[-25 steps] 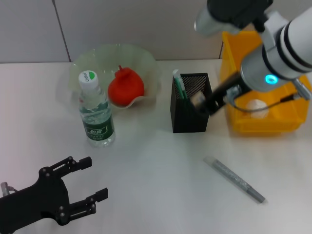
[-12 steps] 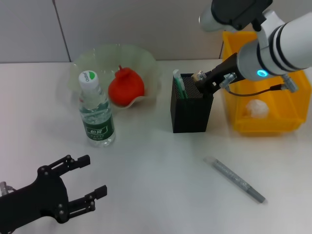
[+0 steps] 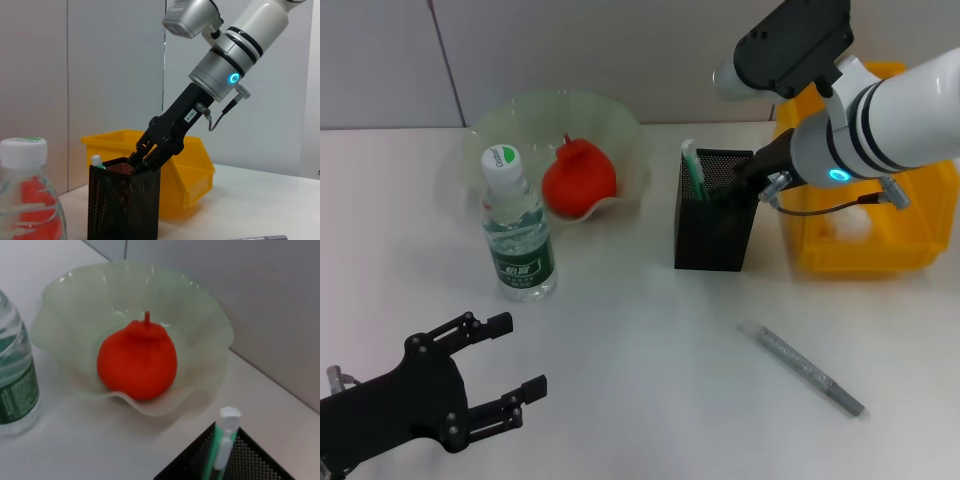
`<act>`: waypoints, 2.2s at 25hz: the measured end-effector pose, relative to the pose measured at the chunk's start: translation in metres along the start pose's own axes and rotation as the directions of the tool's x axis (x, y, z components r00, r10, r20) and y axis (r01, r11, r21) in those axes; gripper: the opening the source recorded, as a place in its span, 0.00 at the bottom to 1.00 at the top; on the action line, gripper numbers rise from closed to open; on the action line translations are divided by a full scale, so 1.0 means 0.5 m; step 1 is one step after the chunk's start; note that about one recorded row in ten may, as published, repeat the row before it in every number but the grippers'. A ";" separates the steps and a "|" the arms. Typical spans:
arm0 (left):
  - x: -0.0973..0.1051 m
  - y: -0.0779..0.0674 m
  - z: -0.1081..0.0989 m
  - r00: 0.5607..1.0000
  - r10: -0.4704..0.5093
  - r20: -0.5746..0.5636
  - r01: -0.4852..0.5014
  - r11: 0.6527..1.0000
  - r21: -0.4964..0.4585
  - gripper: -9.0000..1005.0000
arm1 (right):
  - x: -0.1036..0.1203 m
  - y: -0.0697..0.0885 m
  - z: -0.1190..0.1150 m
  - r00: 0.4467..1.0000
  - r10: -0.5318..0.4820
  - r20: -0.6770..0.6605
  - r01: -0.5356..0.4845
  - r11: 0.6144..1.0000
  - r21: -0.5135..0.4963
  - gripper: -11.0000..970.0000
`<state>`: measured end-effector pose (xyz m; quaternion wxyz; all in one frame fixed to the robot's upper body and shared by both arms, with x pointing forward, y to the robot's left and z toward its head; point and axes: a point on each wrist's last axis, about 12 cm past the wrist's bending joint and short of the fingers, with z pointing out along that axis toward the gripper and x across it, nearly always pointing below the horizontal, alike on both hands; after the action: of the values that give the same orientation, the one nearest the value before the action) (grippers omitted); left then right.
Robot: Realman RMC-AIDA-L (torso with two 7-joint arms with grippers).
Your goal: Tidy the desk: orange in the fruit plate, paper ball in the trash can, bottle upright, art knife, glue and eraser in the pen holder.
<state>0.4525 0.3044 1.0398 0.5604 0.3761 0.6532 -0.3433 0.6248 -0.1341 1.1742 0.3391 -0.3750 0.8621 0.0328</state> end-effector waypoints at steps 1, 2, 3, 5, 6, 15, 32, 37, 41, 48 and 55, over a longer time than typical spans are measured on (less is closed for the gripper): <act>0.000 0.000 0.000 1.000 0.000 0.000 0.000 1.000 0.000 0.80 | -0.002 -0.002 -0.002 1.000 0.002 0.007 -0.003 1.000 0.003 0.41; 0.000 0.000 0.000 1.000 0.000 0.000 0.000 1.000 0.000 0.80 | -0.004 -0.003 -0.006 1.000 0.004 0.016 -0.004 1.000 0.006 0.41; 0.000 0.001 0.001 1.000 0.000 0.000 0.000 1.000 0.000 0.80 | -0.007 -0.003 -0.011 1.000 0.002 0.026 -0.002 1.000 0.008 0.42; 0.000 0.001 0.001 1.000 0.001 -0.002 -0.001 1.000 0.000 0.80 | -0.013 -0.003 -0.023 0.999 -0.004 0.040 0.003 1.000 0.011 0.43; 0.000 0.001 0.002 1.000 0.001 -0.002 -0.001 1.000 0.000 0.80 | -0.017 -0.003 -0.035 0.999 -0.007 0.047 0.007 1.000 0.011 0.44; -0.003 0.003 0.001 1.000 -0.007 0.003 0.007 1.000 0.002 0.80 | -0.034 0.021 -0.144 0.998 -0.047 0.038 0.048 0.999 -0.016 0.45; -0.005 0.012 0.006 1.000 -0.010 -0.011 0.010 1.000 -0.006 0.80 | 0.060 0.039 -0.100 0.935 -0.007 -0.355 -0.044 0.990 -0.136 0.45; -0.003 0.012 0.009 1.000 -0.013 -0.015 0.013 1.000 -0.009 0.80 | 0.089 0.032 -0.040 0.904 0.007 -0.428 -0.077 0.986 -0.147 0.45; -0.003 0.012 0.010 1.000 -0.014 -0.015 0.014 1.000 -0.008 0.80 | 0.101 0.034 -0.012 0.893 0.002 -0.450 -0.079 0.985 -0.152 0.45; -0.003 0.012 0.010 1.000 -0.014 -0.014 0.014 1.000 -0.008 0.80 | 0.109 0.041 0.014 0.898 0.007 -0.439 -0.086 0.983 -0.161 0.44; -0.004 0.013 0.012 1.000 -0.012 -0.015 0.012 1.000 -0.007 0.80 | 0.108 0.051 0.026 0.903 -0.002 -0.430 -0.082 0.981 -0.178 0.41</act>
<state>0.4612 0.3023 1.0407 0.5549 0.3729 0.6606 -0.3415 0.5887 -0.1453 1.1263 0.1033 -0.3861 0.9158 0.0395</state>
